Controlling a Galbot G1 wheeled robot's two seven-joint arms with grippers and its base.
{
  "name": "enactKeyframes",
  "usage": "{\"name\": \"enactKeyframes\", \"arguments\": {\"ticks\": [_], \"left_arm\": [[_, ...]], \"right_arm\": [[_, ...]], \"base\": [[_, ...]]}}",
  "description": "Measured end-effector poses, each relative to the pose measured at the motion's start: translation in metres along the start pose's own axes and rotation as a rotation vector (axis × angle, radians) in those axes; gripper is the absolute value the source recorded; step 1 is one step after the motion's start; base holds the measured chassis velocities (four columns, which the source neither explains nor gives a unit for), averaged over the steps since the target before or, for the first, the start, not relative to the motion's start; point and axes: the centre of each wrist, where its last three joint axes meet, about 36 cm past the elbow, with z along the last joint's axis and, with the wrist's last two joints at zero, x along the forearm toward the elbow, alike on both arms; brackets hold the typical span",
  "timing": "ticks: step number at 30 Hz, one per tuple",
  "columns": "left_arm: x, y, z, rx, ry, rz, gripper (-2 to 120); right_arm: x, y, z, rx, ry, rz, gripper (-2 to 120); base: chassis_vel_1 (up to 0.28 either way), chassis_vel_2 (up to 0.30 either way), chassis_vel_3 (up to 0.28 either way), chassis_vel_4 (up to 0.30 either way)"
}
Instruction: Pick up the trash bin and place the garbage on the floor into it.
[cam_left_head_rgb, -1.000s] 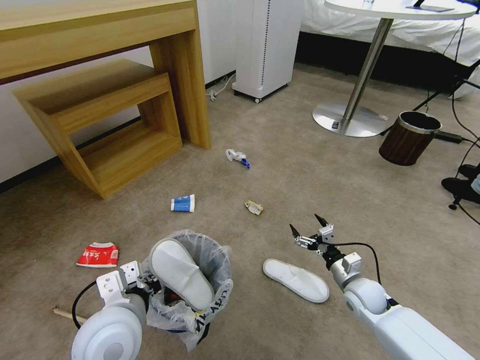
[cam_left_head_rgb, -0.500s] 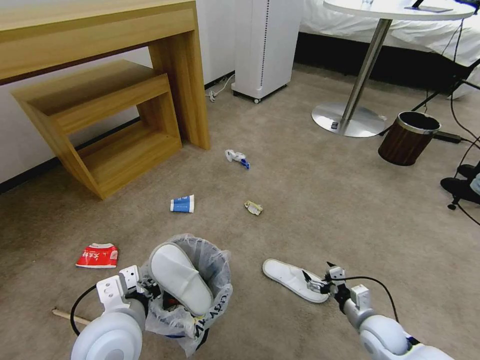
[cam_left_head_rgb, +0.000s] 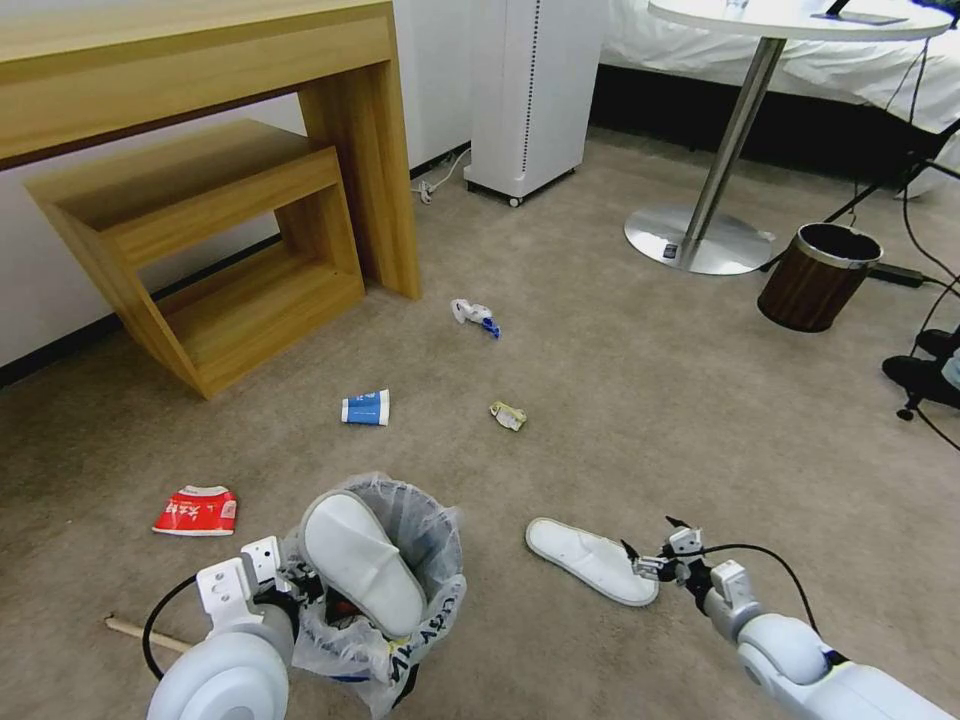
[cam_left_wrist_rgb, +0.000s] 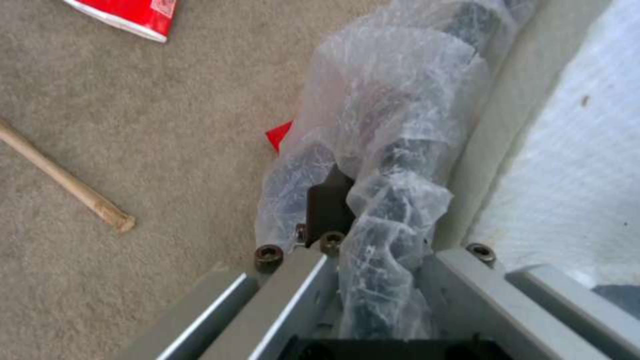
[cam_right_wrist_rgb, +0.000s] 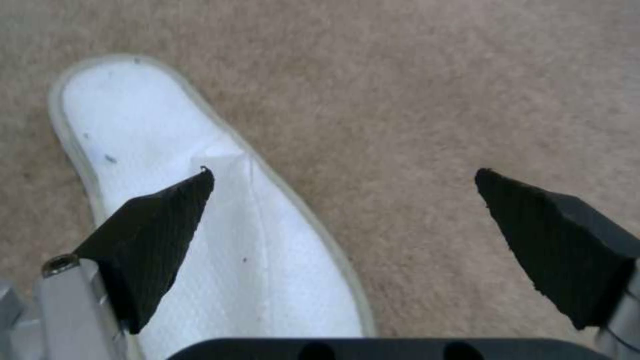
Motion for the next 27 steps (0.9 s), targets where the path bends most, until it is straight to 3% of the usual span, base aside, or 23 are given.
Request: {"name": "enactKeyframes", "arguments": {"ticks": [18, 27], "left_arm": [[-0.016, -0.003, 0.001, 0.002, 0.009, -0.016, 0], [-0.022, -0.006, 0.001, 0.004, 0.012, -0.016, 0]], "right_arm": [[-0.034, 0.025, 0.046, 0.018, 0.028, -0.102, 100], [-0.038, 0.024, 0.045, 0.017, 0.019, -0.105, 68]], "base": [[0.000, 0.000, 0.000, 0.000], [0.000, 0.000, 0.000, 0.000]]}}
